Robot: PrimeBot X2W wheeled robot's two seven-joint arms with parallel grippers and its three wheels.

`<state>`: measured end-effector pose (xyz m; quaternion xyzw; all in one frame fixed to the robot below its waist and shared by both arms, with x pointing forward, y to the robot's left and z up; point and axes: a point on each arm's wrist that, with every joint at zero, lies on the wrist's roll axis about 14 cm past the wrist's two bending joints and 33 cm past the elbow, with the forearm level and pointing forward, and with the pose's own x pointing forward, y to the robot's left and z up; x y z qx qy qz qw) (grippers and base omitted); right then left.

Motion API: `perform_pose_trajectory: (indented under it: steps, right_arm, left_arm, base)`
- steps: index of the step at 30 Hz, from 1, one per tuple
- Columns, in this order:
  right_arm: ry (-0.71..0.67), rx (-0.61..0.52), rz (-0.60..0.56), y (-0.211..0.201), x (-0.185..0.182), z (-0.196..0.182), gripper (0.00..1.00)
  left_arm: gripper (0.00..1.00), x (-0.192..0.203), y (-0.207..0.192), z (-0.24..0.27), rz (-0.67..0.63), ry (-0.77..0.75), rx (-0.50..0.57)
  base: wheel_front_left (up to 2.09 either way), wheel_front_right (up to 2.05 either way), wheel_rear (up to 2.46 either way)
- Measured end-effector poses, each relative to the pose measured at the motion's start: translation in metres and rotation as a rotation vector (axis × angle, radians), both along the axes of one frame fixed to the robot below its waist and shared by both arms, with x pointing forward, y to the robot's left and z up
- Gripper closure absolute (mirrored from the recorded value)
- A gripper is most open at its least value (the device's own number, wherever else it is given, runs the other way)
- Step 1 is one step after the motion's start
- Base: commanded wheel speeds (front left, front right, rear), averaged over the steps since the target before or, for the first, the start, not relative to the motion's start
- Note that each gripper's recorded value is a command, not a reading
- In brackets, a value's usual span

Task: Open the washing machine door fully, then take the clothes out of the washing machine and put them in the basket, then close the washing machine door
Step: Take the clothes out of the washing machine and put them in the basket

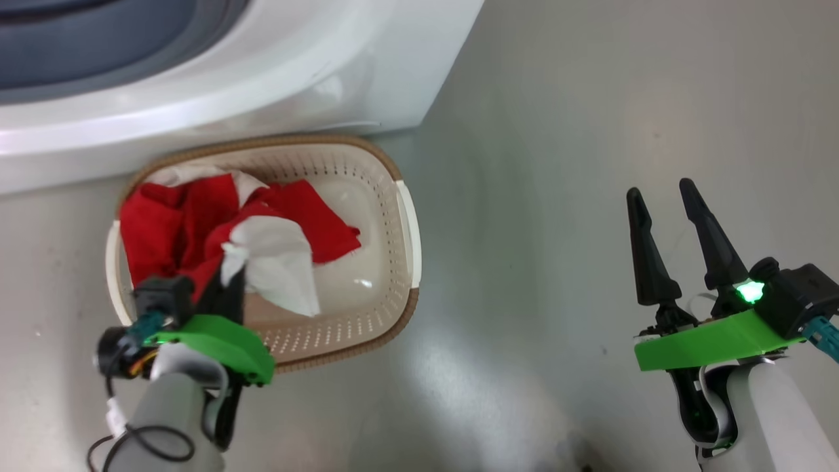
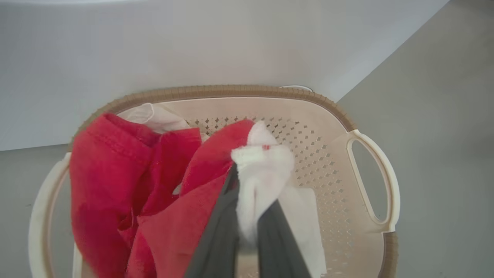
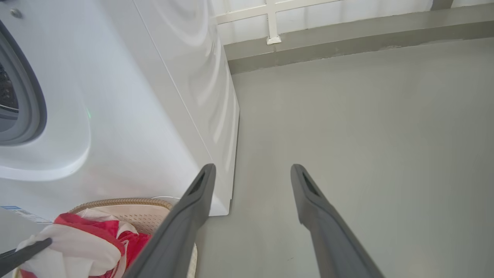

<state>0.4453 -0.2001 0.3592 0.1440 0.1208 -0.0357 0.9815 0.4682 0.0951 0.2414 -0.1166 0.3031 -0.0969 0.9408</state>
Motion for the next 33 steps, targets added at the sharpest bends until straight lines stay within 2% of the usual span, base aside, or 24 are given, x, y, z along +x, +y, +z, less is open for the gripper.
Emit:
perform_pose_trajectory:
  steps: [3, 16, 17, 18, 19, 20, 21, 22, 23, 24, 33]
  right_arm:
    - [0.016, 0.001, 0.010, 0.003, 0.003, -0.009, 0.00]
    - [0.062, 0.000, 0.038, 0.010, 0.014, -0.039, 0.00]
    - [0.063, 0.000, 0.039, 0.011, 0.014, -0.040, 0.00]
    - [0.064, 0.000, 0.040, 0.011, 0.014, -0.041, 0.00]
    - [0.065, 0.000, 0.040, 0.011, 0.014, -0.041, 0.00]
    - [0.065, 0.000, 0.041, 0.011, 0.014, -0.041, 0.00]
    - [0.063, 0.000, 0.041, 0.011, 0.014, -0.040, 0.00]
    - [0.061, 0.001, 0.041, 0.011, 0.015, -0.040, 0.00]
    - [0.060, 0.001, 0.042, 0.011, 0.015, -0.039, 0.00]
    - [0.058, 0.002, 0.043, 0.012, 0.015, -0.038, 0.00]
    - [0.024, 0.002, 0.053, 0.016, 0.018, -0.023, 0.00]
  left_arm:
    - [1.00, -0.006, -0.005, -0.018, -0.009, 0.062, -0.014]
    - [1.00, -0.006, 0.017, -0.070, -0.008, 0.202, 0.052]
    - [0.97, -0.007, 0.017, -0.072, -0.006, 0.208, 0.052]
    - [0.94, -0.007, 0.018, -0.073, -0.003, 0.212, 0.050]
    - [0.73, -0.006, 0.018, -0.073, -0.001, 0.213, 0.050]
    - [0.63, -0.005, 0.018, -0.073, 0.002, 0.212, 0.048]
    - [0.57, -0.005, 0.018, -0.072, 0.003, 0.212, 0.047]
    - [0.43, -0.005, 0.018, -0.072, 0.004, 0.212, 0.048]
    - [0.14, -0.005, 0.019, -0.071, 0.006, 0.210, 0.048]
    - [0.00, -0.004, 0.020, -0.070, 0.006, 0.209, 0.049]
    - [0.00, 0.003, 0.023, -0.049, 0.036, 0.165, 0.035]
  base:
    - [0.00, 0.00, 0.00]
    - [0.00, 0.00, 0.00]
    - [0.00, 0.00, 0.00]
    - [0.00, 0.00, 0.00]
    - [0.00, 0.00, 0.00]
    - [0.00, 0.00, 0.00]
    - [0.00, 0.00, 0.00]
    - [0.00, 0.00, 0.00]
    - [0.00, 0.00, 0.00]
    - [0.00, 0.00, 0.00]
    - [0.00, 0.00, 0.00]
